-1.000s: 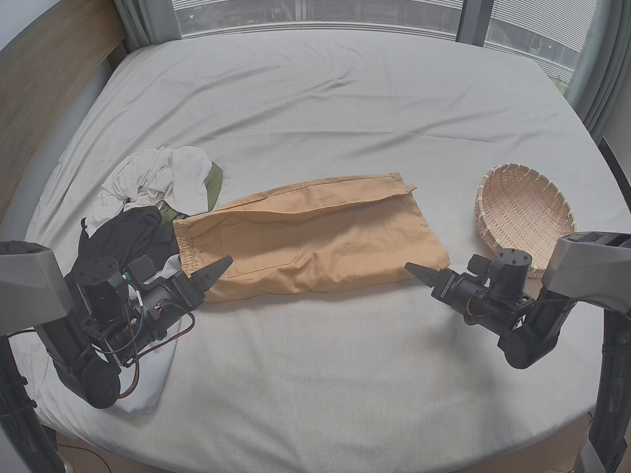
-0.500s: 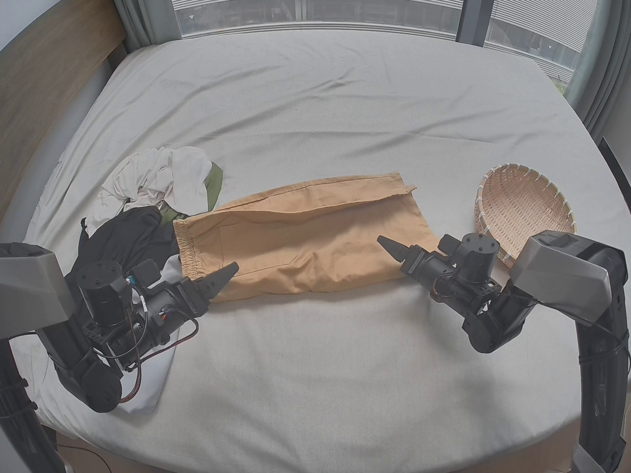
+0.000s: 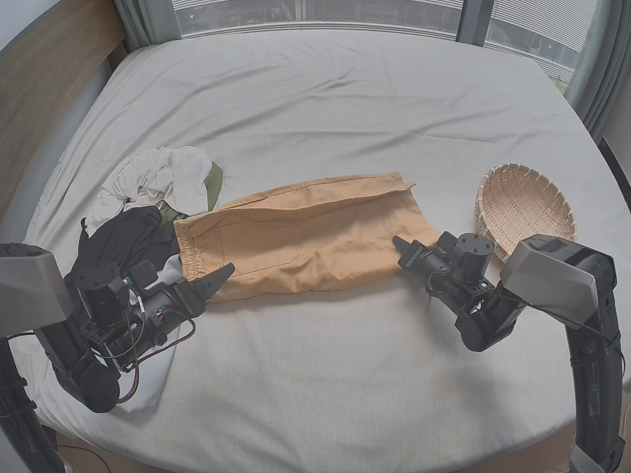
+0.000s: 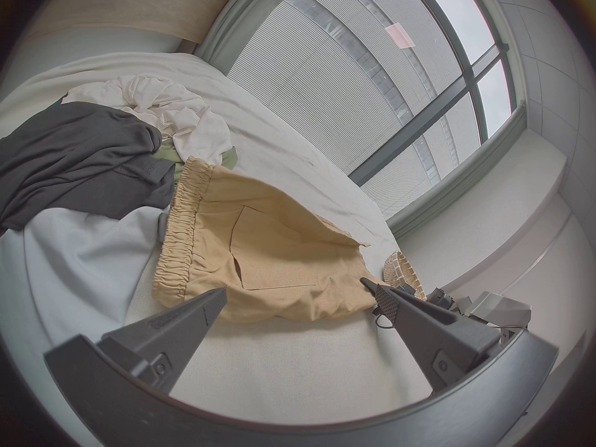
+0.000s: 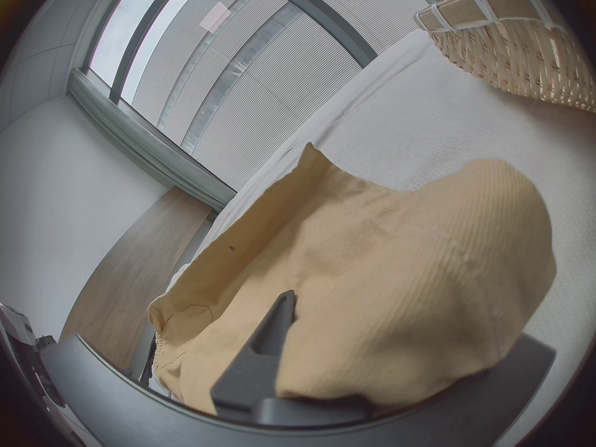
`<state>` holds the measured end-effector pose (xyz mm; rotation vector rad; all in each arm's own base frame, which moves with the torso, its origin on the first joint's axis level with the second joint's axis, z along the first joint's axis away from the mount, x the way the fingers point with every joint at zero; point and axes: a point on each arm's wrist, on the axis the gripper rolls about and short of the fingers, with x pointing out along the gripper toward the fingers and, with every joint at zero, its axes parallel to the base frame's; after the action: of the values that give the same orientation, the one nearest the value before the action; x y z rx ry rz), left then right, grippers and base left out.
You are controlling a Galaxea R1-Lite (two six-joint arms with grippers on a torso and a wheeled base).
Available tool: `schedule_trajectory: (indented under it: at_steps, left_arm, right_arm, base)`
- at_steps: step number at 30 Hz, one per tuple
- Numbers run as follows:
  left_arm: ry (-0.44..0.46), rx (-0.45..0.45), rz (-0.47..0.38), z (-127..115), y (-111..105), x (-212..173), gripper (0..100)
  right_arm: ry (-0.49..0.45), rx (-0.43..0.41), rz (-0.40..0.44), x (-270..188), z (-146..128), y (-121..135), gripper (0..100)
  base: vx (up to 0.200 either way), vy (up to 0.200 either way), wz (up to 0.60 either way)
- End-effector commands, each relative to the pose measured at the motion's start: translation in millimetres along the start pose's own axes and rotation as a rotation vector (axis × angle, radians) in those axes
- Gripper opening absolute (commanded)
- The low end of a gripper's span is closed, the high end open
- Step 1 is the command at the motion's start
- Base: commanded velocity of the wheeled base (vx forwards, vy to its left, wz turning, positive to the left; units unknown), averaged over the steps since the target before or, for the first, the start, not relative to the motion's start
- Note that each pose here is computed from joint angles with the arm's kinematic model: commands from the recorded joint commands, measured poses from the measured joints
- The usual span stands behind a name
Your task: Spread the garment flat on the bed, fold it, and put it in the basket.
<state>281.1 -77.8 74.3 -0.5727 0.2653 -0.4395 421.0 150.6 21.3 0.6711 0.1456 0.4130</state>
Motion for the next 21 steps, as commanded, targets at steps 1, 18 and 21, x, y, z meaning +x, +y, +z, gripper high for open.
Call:
schedule_trajectory:
  at_steps: [1,18,21]
  left_arm:
    - [-0.002,-0.002,0.006,1,1,-1,100]
    - [-0.004,-0.006,0.016,2,5,-4,100]
    - [0.017,-0.011,0.024,-2,7,-5,100]
  right_arm:
    - [0.012,-0.012,-0.025,-13,-1,0,0]
    - [0.158,-0.128,-0.158,-121,4,5,0]
    - [0.160,-0.136,-0.187,-133,11,2,0]
  base:
    - [0.000,0.000,0.00]
    - [0.000,0.000,0.00]
    - [0.000,0.000,0.00]
